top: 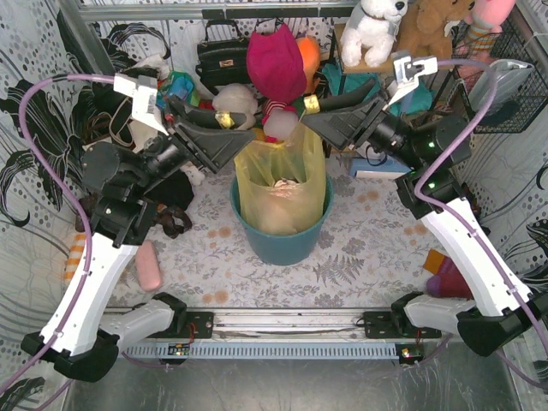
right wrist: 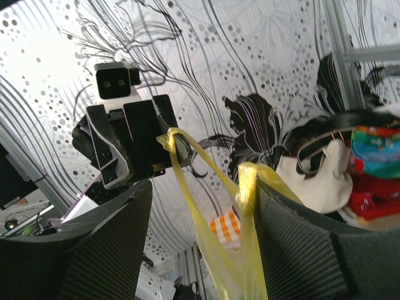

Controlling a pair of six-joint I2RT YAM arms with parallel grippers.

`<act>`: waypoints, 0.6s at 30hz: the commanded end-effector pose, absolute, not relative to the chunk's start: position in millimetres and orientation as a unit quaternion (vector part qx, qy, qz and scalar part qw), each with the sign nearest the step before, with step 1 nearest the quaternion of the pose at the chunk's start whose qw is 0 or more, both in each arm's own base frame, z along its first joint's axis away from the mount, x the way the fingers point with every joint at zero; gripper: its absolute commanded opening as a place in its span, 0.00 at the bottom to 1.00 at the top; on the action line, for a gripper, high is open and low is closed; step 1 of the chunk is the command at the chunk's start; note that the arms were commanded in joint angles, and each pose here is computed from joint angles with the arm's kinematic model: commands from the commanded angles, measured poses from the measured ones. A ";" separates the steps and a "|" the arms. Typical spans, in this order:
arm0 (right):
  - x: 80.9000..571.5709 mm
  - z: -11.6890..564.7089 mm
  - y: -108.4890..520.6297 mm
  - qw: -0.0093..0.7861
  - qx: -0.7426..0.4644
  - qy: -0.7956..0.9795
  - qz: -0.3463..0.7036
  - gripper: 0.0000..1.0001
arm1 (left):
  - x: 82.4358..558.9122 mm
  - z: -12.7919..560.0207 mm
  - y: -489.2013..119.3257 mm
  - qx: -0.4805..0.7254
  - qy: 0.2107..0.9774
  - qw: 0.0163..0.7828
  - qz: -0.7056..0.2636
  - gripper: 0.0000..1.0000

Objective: Tie the trash bag

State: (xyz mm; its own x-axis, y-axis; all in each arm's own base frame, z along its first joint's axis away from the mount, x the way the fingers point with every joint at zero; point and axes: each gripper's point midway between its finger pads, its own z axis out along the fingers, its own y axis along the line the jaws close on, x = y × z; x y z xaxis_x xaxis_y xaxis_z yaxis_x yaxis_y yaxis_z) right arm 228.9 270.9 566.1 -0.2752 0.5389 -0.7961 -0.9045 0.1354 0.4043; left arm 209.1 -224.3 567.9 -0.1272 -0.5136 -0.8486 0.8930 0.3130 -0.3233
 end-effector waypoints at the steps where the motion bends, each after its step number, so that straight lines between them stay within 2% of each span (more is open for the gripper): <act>1: 233.1 529.8 278.6 0.542 -0.189 0.521 0.632 0.65 | 217.5 537.6 -229.2 0.193 0.531 0.617 -0.547 0.67; 7: 231.5 511.2 282.0 0.525 -0.202 0.535 0.630 0.63 | 217.0 522.3 -229.1 0.202 0.548 0.610 -0.535 0.65; 13: 238.3 502.3 283.2 0.527 -0.200 0.549 0.617 0.51 | 219.5 509.4 -225.9 0.197 0.565 0.610 -0.520 0.62; 18: 239.5 500.4 283.7 0.528 -0.203 0.551 0.614 0.48 | 215.1 498.8 -225.0 0.203 0.569 0.606 -0.517 0.56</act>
State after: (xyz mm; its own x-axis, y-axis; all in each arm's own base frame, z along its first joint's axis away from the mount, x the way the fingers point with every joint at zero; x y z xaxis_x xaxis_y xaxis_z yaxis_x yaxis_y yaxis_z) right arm 243.6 284.9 495.2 -0.3984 0.4296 -0.8104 -0.8474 0.1657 0.5044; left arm 218.6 -227.9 502.1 -0.2194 -0.4094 -0.8856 0.8470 0.3705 -0.3812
